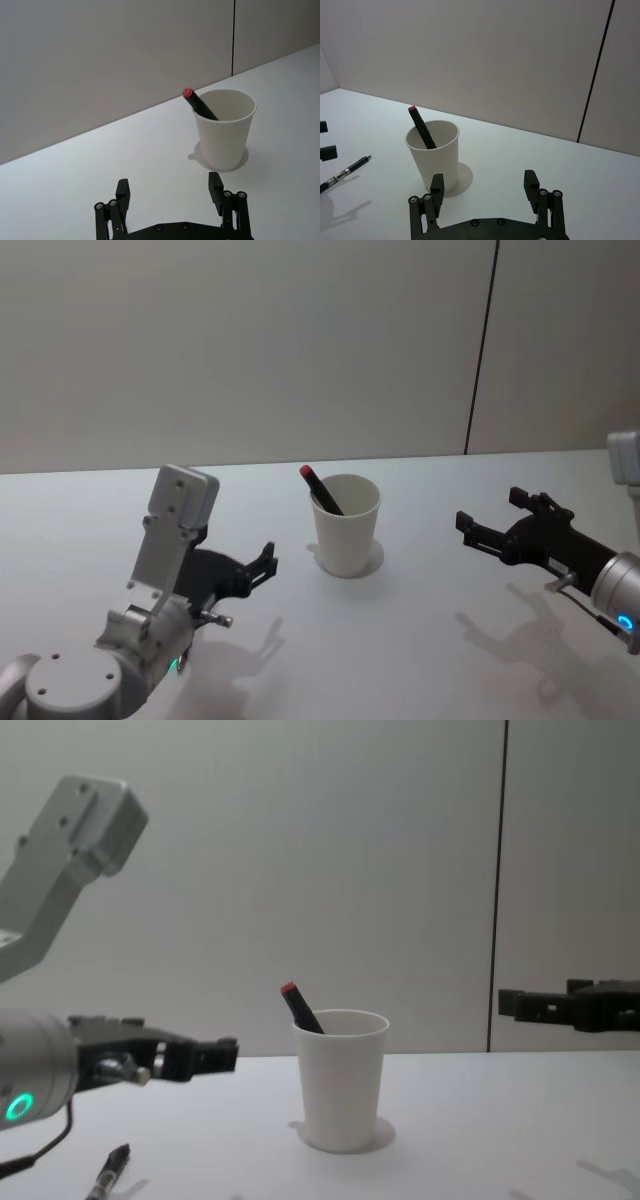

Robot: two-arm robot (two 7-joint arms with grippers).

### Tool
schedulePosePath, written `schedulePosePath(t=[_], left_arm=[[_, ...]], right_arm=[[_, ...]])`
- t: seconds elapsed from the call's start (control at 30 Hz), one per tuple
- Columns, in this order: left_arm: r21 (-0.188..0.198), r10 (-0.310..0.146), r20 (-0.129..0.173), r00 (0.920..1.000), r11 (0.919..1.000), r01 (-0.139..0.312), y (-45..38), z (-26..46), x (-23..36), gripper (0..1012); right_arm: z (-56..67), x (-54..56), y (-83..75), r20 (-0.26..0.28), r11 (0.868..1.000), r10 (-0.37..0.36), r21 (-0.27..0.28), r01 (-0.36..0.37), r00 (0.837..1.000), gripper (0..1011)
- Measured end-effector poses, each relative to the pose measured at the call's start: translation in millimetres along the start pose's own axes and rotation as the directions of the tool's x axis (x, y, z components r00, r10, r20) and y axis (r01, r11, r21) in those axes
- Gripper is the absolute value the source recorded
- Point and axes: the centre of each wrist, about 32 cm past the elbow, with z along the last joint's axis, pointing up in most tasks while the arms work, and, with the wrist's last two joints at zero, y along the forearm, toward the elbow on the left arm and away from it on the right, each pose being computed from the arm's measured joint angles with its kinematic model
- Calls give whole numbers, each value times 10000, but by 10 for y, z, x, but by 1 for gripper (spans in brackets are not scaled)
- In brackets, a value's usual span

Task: Place the pen into the pen holder.

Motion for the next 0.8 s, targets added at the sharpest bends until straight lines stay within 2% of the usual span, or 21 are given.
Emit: schedulePosePath(t=[0.17,0.3,0.33,0.43,0.57,0.8], left_arm=[[582,121,-212,9997,9982,-108,55,-27,29,1004],[1113,291,-384,9988,9935,-247,96,-63,44,1004],[1113,291,-384,9988,9935,-247,96,-63,44,1004],[1483,424,-469,9980,9883,-350,124,-93,51,1004],[1735,502,-531,9973,9840,-403,143,-113,55,1004],[1668,547,-493,9973,9849,-458,144,-114,55,1004]], right_arm=[[0,-1,0,2,10000,1,1,-1,10000,1002],[0,-1,-1,1,10000,1,1,-1,10000,1002],[0,-1,0,1,10000,1,1,-1,10000,1002],[0,-1,0,1,10000,1,1,-1,10000,1002],[0,-1,0,1,10000,1,0,-1,10000,1002],[0,-1,0,2,10000,1,1,-1,10000,1001]])
